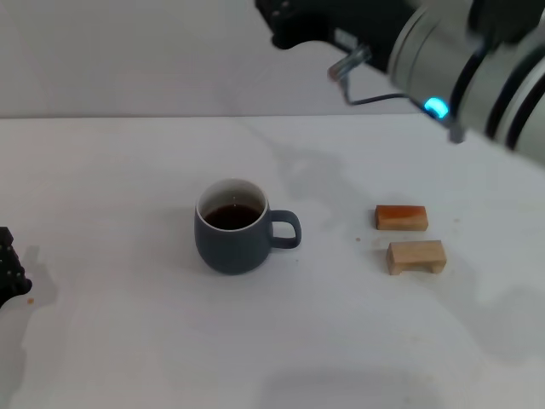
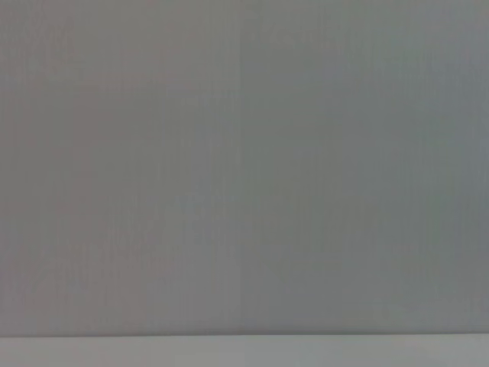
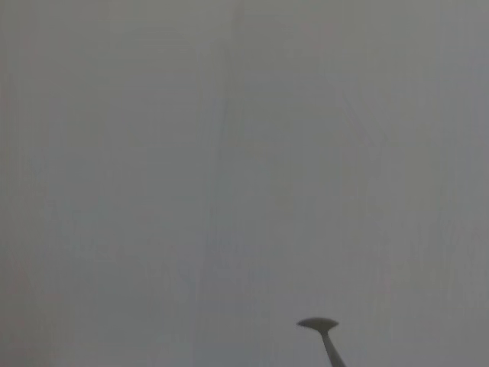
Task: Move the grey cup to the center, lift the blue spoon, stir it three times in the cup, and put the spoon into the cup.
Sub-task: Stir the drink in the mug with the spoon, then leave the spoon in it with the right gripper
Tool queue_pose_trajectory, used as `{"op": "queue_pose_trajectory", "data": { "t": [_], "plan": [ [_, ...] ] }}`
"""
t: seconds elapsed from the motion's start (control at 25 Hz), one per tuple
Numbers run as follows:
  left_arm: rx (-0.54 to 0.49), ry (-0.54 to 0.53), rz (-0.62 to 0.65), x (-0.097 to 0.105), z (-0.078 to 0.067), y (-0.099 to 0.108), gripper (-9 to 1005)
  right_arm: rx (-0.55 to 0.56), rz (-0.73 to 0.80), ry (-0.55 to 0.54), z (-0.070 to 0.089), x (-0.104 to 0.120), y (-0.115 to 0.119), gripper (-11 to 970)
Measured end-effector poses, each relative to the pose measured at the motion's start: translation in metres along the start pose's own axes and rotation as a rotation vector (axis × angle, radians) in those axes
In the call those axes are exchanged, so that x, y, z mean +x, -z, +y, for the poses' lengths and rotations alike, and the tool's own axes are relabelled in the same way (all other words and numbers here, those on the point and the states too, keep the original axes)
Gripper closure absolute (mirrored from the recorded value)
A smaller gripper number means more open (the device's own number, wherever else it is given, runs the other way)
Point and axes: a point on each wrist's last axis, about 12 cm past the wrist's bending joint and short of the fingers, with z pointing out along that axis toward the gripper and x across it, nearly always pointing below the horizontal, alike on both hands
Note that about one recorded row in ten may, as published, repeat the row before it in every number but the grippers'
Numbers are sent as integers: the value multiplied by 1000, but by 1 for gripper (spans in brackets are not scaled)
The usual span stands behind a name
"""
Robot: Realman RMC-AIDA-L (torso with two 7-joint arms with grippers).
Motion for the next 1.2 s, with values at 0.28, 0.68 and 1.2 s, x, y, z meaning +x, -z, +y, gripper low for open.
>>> {"op": "queue_pose_trajectory", "data": {
  "t": [0.28, 0.68, 1.2],
  "plan": [
    [0, 0, -1, 0, 0, 0, 998, -1, 199, -1, -9, -29, 5, 796],
    [0, 0, -11, -1, 0, 0, 998, -82, 491, -16, 7, -38, 14, 797],
    [-18, 0, -64, -7, 5, 4, 998, -101, 606, -66, 16, -22, 13, 797]
  ]
}}
